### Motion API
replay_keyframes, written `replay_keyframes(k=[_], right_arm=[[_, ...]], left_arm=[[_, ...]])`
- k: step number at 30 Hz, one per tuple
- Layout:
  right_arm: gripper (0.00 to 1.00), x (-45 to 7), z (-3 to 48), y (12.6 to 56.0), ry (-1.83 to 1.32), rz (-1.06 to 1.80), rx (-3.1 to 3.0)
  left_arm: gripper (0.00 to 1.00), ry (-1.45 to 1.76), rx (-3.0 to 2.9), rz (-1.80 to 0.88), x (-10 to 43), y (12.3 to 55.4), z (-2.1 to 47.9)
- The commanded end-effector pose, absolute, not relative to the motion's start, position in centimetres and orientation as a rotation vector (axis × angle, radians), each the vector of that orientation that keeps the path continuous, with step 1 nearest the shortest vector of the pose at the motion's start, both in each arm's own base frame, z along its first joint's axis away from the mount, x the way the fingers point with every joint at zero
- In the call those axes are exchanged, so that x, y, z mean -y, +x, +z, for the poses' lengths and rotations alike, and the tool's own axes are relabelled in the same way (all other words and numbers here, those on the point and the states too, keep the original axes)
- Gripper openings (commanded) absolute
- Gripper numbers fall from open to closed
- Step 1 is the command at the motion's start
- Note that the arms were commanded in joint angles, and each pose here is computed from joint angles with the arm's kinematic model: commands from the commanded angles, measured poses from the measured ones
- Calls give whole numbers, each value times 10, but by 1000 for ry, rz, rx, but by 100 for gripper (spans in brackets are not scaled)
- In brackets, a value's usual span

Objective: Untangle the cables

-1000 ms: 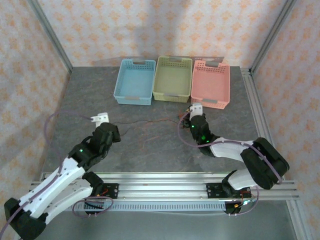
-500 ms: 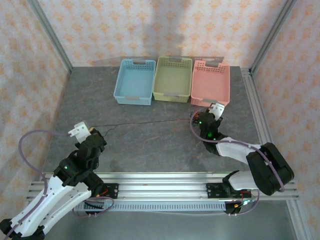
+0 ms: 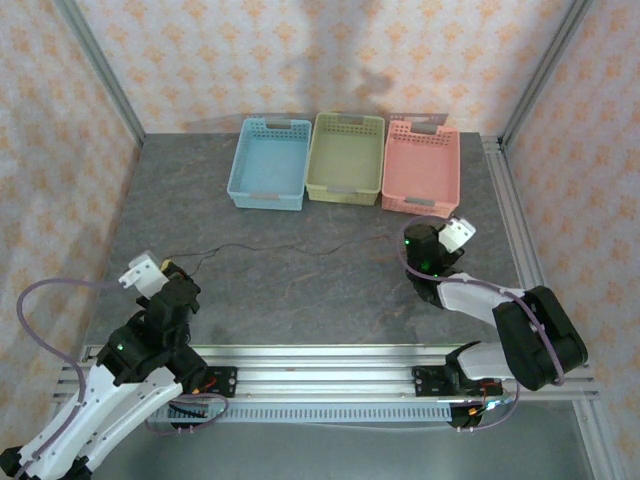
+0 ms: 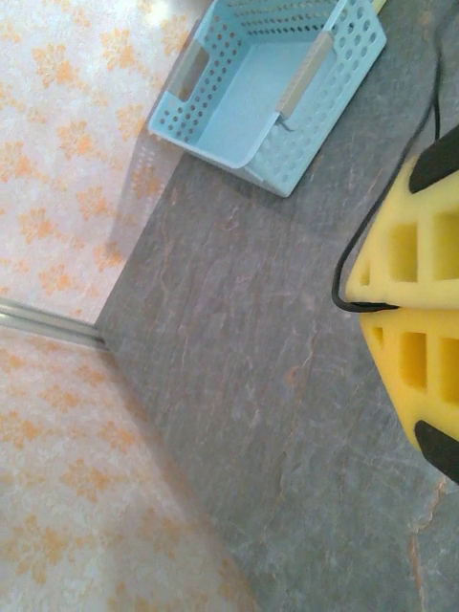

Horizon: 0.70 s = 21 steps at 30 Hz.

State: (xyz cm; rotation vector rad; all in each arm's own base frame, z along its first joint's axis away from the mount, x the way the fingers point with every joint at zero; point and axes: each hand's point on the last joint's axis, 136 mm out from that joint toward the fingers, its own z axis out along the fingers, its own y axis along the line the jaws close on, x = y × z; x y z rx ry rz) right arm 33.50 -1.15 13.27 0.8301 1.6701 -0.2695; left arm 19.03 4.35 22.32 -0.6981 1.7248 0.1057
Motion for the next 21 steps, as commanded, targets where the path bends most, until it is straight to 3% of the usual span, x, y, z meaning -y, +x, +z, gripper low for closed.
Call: replay_keyframes(k=[1,10,14,17,21], right_arm=[[0,31,132,319,916,-346,-1600],[0,13,128,331,874,-195,-1653],[0,1,122,338,855,-115,-1698],[0,-3,121,341,846,-91,-1712],[0,-7,122,343,835,-66,-1722]], left_arm=[[0,-753,-1667,171,-60,178,225],[0,-733,-1676,153,-57,181,224],[0,-583,-1767,22,-21,201,215],[8,-507,-1852,-48,3,213,205],[9,-401,-2027,-129,41,226,187]])
